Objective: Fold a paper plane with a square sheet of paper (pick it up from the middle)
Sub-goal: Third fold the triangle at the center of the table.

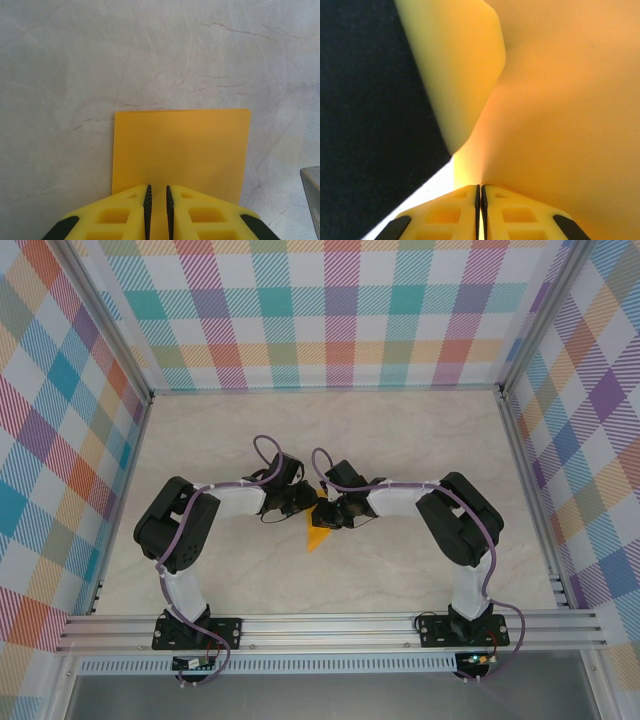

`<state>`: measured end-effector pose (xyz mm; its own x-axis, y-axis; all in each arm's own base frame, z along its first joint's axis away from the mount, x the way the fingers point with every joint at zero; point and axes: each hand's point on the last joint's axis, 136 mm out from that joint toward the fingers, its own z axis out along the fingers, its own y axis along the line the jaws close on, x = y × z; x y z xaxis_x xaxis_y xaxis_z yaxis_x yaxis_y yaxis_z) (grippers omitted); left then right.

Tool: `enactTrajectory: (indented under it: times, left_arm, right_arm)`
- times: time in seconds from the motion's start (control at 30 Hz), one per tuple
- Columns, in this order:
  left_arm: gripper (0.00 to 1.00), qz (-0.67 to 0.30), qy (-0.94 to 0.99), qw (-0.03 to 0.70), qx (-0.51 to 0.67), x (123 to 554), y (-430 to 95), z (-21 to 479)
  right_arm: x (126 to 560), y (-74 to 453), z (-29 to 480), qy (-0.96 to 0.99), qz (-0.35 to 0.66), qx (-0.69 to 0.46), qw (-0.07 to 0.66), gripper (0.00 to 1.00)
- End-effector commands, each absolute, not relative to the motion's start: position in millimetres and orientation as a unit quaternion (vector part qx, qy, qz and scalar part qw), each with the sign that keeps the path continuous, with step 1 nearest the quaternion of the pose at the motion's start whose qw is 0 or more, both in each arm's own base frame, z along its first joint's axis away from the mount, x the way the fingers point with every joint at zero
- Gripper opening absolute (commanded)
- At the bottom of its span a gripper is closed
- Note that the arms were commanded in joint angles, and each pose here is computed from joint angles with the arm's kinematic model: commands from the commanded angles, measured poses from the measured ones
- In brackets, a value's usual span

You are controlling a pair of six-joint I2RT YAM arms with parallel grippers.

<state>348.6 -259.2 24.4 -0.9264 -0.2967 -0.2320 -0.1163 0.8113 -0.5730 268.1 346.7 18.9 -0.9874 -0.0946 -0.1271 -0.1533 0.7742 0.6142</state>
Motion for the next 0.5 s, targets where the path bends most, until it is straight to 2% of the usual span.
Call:
enactTrajectory:
  times: [0.0, 0.47]
  left_arm:
    - [0.18, -0.3, 0.936, 0.158, -0.099, 349.4, -261.9, 37.8]
    - [0.19, -0.301, 0.927, 0.188, -0.12, 352.7, -253.4, 60.6]
  right_arm:
    - [259.6, 345.4, 18.6, 0.94, 0.33, -0.083, 0.031, 0.12]
    - [260.3, 345.5, 13.2, 0.941, 0.326, -0.081, 0.027, 0.12]
